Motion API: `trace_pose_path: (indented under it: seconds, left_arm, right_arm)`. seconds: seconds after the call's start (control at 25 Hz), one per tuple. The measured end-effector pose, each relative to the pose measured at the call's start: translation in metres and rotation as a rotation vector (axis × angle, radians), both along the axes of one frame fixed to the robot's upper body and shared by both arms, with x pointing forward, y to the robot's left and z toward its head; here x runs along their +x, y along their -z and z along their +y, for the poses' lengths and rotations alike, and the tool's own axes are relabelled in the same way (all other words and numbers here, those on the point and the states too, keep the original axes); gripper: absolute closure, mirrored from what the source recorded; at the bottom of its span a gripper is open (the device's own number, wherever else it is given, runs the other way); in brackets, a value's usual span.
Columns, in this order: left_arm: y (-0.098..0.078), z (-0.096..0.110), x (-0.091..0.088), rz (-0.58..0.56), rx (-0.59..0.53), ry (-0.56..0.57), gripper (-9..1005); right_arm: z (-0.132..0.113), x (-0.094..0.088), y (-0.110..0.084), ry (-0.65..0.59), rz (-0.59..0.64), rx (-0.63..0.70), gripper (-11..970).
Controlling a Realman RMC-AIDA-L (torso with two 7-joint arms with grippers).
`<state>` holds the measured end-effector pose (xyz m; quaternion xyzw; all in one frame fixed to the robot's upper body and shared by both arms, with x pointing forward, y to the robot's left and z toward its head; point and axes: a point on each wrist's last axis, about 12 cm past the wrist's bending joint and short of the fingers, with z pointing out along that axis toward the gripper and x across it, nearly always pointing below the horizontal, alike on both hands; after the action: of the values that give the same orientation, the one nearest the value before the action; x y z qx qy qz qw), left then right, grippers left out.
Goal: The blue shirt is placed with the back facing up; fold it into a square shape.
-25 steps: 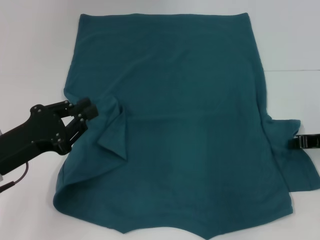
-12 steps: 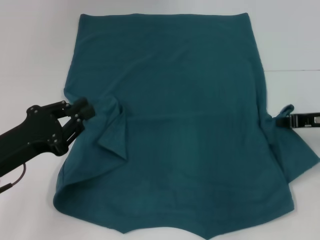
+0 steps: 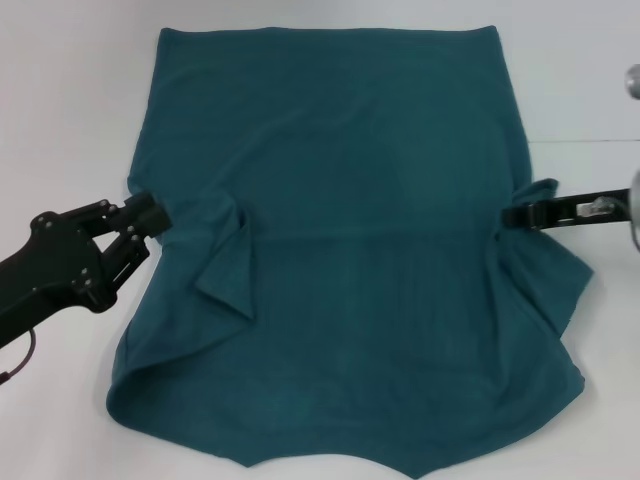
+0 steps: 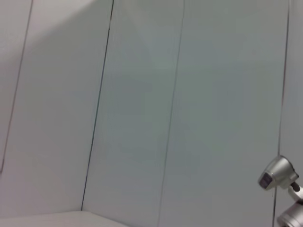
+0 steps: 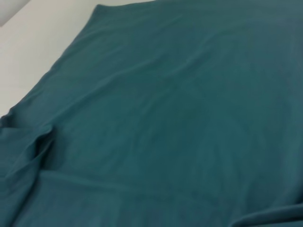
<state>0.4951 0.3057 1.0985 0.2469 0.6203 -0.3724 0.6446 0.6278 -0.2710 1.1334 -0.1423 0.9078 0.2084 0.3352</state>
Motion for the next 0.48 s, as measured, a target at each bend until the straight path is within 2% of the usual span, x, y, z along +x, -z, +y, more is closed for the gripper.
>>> trace_pose_path:
  seconds: [0.28, 0.48]
  left_arm:
    - [0.0, 0.001, -0.001, -0.001, -0.006, -0.002, 810]
    - [0.0, 0.001, -0.002, -0.001, -0.007, -0.002, 810]
  right_arm:
    - [0.033, 0.011, 0.009, -0.105, 0.043, -0.046, 900]
    - [0.048, 0.013, 0.012, -0.152, 0.065, -0.069, 892]
